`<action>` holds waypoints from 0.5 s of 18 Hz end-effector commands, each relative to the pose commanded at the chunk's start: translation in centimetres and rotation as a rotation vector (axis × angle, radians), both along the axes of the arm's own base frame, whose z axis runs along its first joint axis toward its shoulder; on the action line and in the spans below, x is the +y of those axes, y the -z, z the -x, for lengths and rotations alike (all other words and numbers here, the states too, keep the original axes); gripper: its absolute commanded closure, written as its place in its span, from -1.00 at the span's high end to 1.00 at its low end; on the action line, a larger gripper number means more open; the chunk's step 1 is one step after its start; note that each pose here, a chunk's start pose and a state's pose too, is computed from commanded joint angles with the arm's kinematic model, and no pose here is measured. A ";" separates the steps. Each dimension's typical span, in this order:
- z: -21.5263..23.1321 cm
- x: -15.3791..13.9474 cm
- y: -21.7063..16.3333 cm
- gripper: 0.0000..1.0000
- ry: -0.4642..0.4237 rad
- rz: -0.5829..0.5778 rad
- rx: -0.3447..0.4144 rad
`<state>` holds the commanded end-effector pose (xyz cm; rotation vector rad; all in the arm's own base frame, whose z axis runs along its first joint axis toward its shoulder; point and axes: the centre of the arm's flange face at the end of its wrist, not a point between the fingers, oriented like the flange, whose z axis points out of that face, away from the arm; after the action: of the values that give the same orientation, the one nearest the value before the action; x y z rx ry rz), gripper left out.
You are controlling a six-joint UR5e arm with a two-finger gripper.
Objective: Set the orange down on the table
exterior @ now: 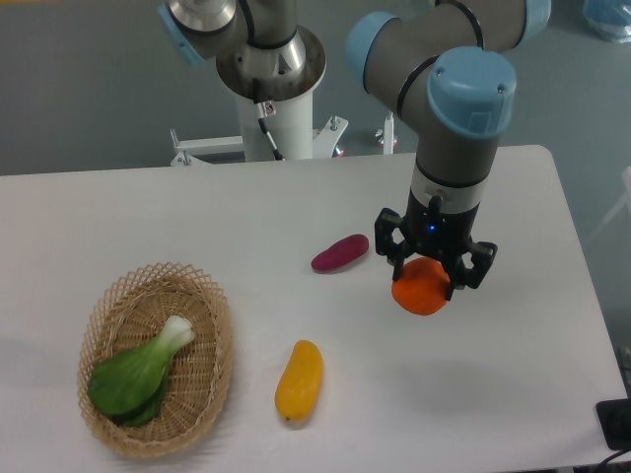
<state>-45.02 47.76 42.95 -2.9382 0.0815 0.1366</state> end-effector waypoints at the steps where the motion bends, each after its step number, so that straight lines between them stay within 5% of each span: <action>1: 0.1 -0.1 -0.1 -0.02 -0.002 0.000 0.002; 9: 0.0 0.0 0.1 -0.02 -0.002 0.004 0.002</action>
<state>-45.03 47.71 42.82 -2.9419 0.0788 0.1402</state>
